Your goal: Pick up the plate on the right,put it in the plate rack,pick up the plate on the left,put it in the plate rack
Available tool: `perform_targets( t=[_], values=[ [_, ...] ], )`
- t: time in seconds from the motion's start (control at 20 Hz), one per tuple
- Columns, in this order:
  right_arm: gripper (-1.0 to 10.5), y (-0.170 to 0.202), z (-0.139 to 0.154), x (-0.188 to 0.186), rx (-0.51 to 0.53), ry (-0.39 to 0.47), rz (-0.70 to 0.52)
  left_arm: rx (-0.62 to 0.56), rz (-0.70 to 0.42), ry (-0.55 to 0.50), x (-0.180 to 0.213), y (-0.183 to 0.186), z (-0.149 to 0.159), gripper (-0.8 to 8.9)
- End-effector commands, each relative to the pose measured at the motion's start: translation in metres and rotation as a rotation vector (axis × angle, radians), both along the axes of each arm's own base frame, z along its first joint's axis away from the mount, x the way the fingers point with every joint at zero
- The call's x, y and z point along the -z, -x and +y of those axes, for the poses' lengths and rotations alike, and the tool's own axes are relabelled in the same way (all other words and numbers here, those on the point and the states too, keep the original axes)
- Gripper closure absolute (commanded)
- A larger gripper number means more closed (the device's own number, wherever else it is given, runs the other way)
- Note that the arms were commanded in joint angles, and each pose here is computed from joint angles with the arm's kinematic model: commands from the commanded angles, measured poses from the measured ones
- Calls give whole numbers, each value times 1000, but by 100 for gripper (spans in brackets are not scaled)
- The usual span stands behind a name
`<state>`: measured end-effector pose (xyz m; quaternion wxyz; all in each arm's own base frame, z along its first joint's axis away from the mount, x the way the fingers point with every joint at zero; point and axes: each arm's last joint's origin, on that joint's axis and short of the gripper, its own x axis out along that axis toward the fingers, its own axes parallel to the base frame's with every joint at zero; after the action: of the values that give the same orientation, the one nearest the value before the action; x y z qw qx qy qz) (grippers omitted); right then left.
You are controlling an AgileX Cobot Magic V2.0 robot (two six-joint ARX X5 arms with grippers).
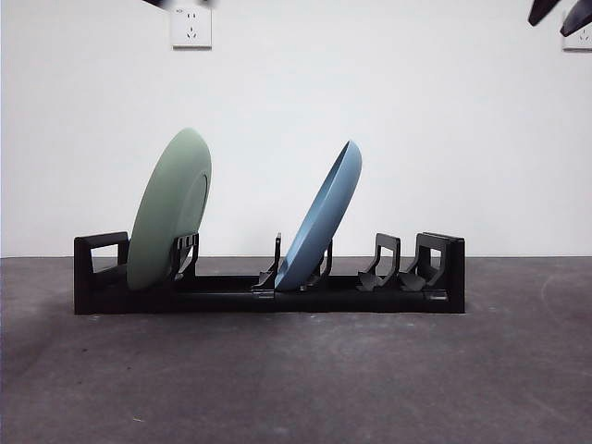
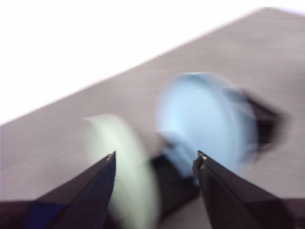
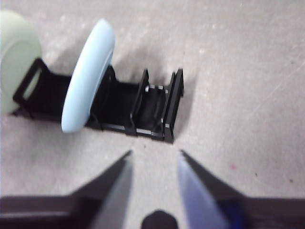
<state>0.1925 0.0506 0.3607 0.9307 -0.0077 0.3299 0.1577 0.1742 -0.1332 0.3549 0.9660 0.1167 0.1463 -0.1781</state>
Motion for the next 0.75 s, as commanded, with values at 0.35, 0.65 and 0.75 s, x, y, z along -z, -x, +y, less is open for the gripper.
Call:
perform_targets(
  t=[0.35, 0.65, 0.75],
  values=[
    [963, 15, -3, 20, -24, 6, -112, -91, 144, -83, 7, 24, 65, 822],
    [962, 48, -12, 70, 23, -95, -279, -81, 60, 41, 43, 46, 86, 822],
    [958, 58, -14, 81, 24, -100, -297, -60, 46, 81, 60, 59, 91, 822]
  ],
)
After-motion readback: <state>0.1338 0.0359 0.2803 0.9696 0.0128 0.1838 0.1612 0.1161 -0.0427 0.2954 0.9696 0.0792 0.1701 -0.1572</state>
